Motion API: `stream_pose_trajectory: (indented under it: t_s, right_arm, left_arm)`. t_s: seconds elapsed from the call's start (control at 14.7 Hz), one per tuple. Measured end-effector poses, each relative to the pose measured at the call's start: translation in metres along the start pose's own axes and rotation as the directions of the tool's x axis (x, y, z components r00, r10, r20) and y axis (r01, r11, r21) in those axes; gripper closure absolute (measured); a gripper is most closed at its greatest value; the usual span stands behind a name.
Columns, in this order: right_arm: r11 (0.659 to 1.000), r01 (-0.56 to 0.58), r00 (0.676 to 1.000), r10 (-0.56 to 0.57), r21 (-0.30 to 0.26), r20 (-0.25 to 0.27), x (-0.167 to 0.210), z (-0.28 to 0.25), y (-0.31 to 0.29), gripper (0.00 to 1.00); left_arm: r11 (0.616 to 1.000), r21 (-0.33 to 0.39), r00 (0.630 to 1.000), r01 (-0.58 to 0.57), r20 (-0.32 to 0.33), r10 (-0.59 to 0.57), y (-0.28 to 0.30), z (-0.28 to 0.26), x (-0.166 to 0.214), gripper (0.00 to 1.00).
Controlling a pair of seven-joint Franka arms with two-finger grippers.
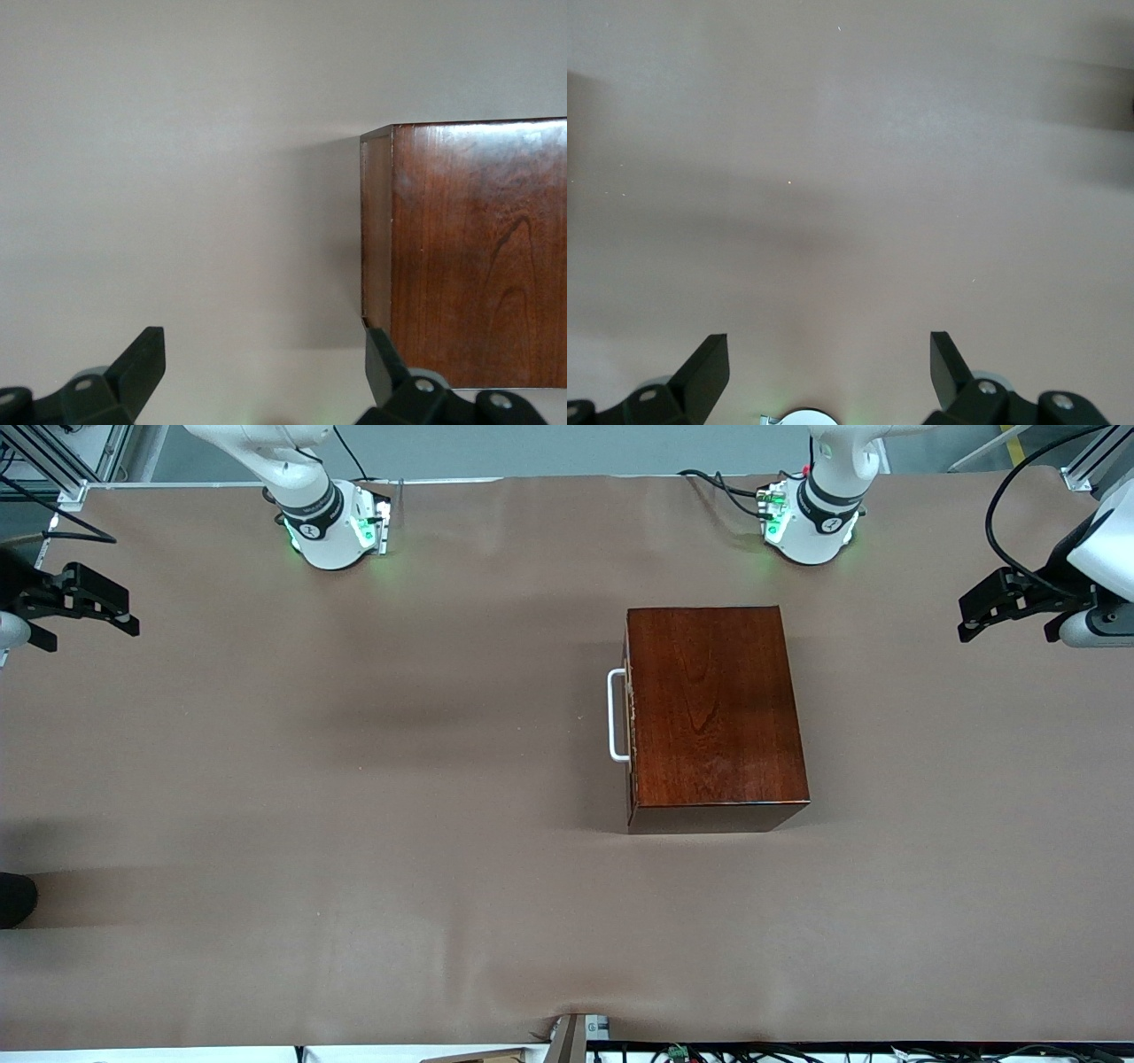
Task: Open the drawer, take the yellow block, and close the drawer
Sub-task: 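Move the left gripper to the white drawer handle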
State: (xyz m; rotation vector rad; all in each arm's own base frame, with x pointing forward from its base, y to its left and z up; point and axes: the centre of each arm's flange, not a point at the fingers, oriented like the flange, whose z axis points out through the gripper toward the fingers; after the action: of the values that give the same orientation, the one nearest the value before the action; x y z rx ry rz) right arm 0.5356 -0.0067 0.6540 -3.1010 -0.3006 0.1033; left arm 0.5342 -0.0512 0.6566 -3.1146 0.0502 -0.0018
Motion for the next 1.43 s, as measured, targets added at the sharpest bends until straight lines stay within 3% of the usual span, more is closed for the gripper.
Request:
stream_pose_trajectory:
  t_s: [0.75, 1.43]
  right_arm:
    - [1.0, 0.0, 1.0, 0.0, 0.0, 0.002, 0.0, 0.0, 0.0, 0.0]
    - [1.0, -0.001, 1.0, 0.001, 0.001, 0.003, 0.0, 0.001, 0.001, 0.0]
  left_arm:
    - [1.0, -0.016, 1.0, 0.012, 0.002, -0.012, 0.006, -0.001, 0.0, 0.0]
    - [0.998, -0.044, 0.996, -0.048, 0.074, 0.052, 0.133, 0.038, 0.011, 0.0]
